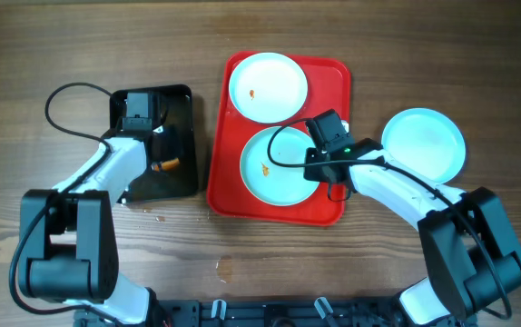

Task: Clean dirty plates on tray and stack at the side
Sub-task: 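Pick up the sponge from the black tray with the left gripper, then scrub the bottom plate with the sponge using the left gripper, then return the sponge to the black tray with the left gripper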

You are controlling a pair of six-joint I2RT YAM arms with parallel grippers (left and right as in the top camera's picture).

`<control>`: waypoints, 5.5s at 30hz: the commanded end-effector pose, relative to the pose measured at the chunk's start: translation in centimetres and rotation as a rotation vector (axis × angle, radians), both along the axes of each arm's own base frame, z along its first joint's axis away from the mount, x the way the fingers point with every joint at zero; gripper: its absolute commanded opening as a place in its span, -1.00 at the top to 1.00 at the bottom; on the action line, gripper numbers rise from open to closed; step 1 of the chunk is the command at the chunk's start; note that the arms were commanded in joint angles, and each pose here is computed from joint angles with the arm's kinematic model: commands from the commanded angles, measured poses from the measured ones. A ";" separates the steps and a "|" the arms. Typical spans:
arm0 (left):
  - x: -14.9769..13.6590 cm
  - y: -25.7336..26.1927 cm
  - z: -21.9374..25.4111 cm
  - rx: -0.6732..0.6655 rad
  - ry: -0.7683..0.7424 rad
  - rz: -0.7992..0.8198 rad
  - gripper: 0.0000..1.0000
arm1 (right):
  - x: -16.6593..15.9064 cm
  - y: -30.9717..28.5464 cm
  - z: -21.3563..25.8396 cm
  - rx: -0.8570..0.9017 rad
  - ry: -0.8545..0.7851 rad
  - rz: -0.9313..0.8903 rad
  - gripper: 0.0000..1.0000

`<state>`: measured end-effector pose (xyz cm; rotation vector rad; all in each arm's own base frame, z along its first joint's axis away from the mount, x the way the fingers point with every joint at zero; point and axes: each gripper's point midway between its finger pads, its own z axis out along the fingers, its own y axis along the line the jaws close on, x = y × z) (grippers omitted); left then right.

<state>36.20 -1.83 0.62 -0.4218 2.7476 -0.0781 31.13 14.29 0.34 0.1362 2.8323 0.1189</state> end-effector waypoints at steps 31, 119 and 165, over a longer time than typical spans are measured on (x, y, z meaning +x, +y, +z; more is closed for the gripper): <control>-2.1 -3.0 4.3 -0.108 0.003 -0.078 0.92 | -2.2 -1.0 -2.4 -0.047 0.104 0.006 0.91; -0.6 -8.7 10.9 0.315 -0.179 -0.007 0.90 | -3.0 -1.5 -2.0 -0.063 0.130 -0.006 0.91; -3.0 4.3 5.4 -0.093 0.041 0.227 0.43 | -1.6 -0.1 17.6 -0.487 -0.631 0.253 0.73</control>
